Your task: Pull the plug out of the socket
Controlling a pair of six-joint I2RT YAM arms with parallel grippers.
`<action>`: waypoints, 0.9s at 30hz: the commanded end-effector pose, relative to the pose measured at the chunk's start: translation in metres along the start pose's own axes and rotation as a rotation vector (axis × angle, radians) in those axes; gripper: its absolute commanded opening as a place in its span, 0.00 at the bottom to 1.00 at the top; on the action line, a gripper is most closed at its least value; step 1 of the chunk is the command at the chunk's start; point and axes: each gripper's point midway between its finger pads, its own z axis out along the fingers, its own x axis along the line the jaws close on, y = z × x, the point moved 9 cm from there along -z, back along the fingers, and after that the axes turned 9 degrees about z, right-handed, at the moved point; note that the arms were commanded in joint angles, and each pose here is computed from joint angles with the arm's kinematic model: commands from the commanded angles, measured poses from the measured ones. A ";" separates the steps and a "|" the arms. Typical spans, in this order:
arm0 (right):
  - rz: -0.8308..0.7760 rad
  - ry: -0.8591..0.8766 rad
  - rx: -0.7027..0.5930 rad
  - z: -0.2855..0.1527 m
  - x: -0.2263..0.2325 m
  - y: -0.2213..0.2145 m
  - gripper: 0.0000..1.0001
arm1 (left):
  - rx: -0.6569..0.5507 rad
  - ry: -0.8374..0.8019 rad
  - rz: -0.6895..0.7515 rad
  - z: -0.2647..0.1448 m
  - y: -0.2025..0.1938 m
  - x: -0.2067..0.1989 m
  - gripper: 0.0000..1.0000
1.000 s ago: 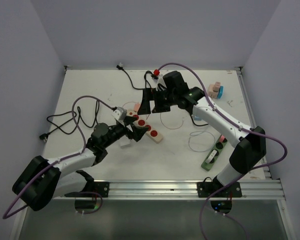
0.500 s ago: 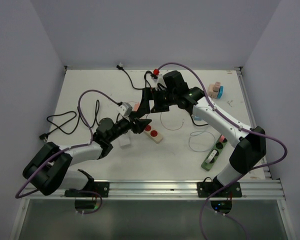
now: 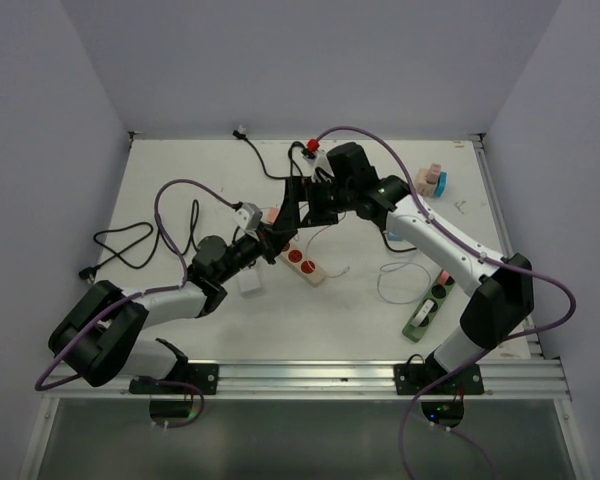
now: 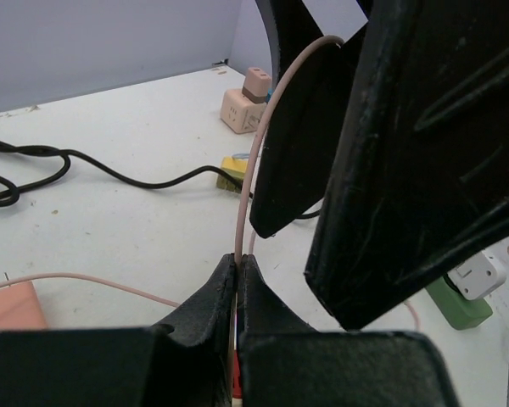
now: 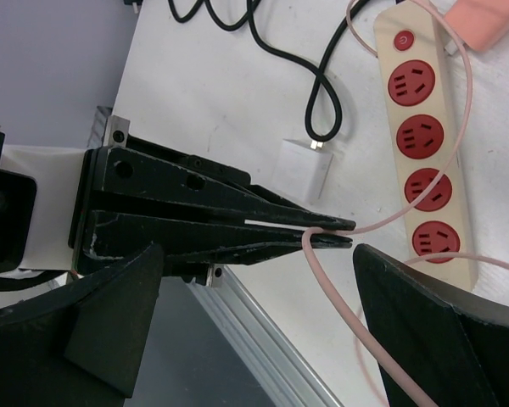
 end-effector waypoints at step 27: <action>-0.208 -0.080 -0.045 -0.066 -0.014 -0.037 0.99 | 0.087 0.782 -0.086 0.029 0.038 0.115 0.00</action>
